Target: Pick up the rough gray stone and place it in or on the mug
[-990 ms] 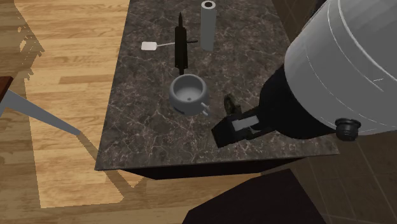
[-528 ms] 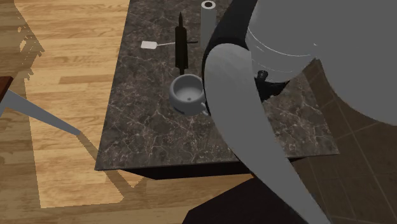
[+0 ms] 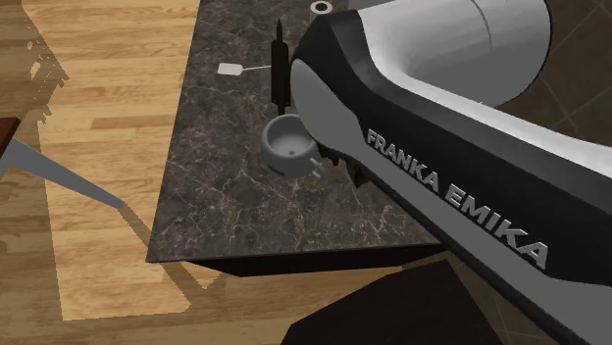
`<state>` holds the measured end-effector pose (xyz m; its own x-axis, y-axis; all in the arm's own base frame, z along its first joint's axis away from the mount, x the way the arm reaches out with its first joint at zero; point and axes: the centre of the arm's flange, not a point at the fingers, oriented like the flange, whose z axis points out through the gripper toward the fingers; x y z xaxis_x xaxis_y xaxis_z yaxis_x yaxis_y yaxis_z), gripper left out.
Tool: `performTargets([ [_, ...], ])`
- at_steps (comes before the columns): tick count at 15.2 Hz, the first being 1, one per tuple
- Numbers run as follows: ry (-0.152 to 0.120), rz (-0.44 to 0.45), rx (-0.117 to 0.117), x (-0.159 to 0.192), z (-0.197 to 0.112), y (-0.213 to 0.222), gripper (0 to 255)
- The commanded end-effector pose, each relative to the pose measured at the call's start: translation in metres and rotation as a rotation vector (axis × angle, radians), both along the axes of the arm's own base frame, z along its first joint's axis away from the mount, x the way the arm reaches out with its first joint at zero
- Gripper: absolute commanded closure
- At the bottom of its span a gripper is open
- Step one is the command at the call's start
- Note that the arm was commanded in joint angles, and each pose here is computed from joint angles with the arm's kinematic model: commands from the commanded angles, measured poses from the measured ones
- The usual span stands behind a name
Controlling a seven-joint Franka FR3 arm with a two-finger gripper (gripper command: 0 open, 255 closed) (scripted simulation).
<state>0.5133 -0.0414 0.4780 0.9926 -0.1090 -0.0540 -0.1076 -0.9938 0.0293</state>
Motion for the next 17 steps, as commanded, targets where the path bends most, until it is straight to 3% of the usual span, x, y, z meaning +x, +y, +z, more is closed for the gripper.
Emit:
performTargets([
  [1,0.028,-0.003,-0.01,0.02,-0.019,-0.009,0],
  [9,0.137,-0.018,-0.05,0.089,-0.103,-0.045,0],
  [17,0.141,-0.018,-0.051,0.084,-0.145,-0.05,0],
])
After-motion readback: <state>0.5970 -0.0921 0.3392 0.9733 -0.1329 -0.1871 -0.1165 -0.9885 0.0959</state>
